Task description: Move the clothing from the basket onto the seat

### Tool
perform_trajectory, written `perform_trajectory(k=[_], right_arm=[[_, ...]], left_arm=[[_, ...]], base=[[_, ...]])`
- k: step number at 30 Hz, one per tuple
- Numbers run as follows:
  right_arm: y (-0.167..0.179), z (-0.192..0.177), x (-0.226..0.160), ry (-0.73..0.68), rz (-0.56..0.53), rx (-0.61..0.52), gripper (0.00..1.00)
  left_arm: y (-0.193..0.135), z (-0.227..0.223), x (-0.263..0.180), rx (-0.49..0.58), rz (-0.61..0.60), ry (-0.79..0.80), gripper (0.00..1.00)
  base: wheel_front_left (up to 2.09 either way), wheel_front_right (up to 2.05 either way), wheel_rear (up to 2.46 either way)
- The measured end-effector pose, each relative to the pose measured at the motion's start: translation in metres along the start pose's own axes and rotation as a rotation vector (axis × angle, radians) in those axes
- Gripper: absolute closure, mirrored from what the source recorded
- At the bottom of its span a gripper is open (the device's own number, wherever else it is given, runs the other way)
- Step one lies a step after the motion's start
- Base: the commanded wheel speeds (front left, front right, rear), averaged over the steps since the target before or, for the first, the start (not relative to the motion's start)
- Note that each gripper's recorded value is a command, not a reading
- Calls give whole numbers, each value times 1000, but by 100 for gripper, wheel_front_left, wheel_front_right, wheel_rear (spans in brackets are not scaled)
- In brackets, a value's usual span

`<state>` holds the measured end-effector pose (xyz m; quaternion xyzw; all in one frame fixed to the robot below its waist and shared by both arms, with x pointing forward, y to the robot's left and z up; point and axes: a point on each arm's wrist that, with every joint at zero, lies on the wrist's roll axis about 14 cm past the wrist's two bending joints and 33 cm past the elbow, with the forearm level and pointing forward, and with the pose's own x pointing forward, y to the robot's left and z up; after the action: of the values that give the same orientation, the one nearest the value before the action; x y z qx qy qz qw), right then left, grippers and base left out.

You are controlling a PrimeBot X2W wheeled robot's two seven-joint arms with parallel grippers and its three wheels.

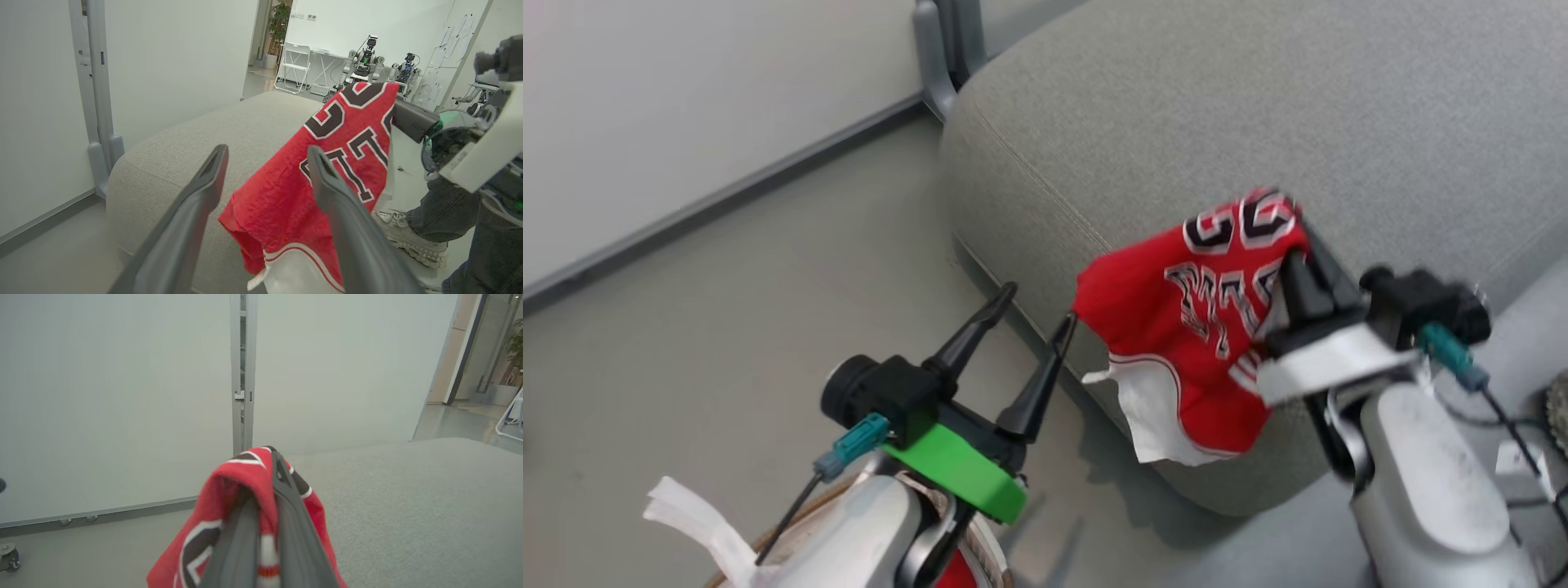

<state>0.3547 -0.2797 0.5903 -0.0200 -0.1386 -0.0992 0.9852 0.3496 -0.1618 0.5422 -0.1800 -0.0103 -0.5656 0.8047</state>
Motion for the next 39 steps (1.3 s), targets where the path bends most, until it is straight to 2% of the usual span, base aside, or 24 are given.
perform_trajectory(k=[5, 7, 11, 16, 20, 21, 22, 23, 24, 26, 29, 32, 39], right_arm=[[-21, 33, 58, -81, 4, -196, 100], [-29, 48, 83, -106, 20, -319, 100], [-44, 63, 131, -138, -13, -427, 100], [-55, 30, 174, -40, -41, -536, 100], [-69, -21, 183, 90, -92, -537, 100], [-69, -33, 183, 117, -97, -533, 93], [-67, -51, 182, 152, -94, -524, 64], [-65, -70, 178, 192, -96, -507, 12], [-62, -87, 173, 229, -94, -492, 0], [-56, -127, 157, 317, -85, -457, 0], [-49, -163, 137, 393, -87, -409, 0], [-42, -170, 123, 391, -101, -341, 0], [-31, -172, 64, 423, -66, -279, 0]], left_arm=[[34, -18, -9, -9, 35, 28, 0], [44, -25, -14, -20, 43, 39, 0], [70, -44, -29, -39, 75, 76, 0], [99, -59, -47, -76, 138, 92, 0], [118, -68, -66, -100, 206, 108, 0], [123, -70, -69, -104, 221, 110, 0], [129, -71, -74, -105, 241, 111, 0], [134, -72, -78, -107, 261, 113, 0], [139, -73, -83, -112, 280, 116, 0], [148, -78, -94, -117, 323, 127, 0], [160, -81, -107, -117, 379, 138, 0], [166, -76, -113, -114, 418, 128, 0], [158, -67, -124, -106, 485, 122, 0]], base=[[0, 0, 0], [0, 0, 0], [0, 0, 0], [0, 0, 0], [0, 0, 0], [0, 0, 0], [0, 0, 0], [0, 0, 0], [0, 0, 0], [0, 0, 0], [0, 0, 0], [0, 0, 0], [0, 0, 0]])
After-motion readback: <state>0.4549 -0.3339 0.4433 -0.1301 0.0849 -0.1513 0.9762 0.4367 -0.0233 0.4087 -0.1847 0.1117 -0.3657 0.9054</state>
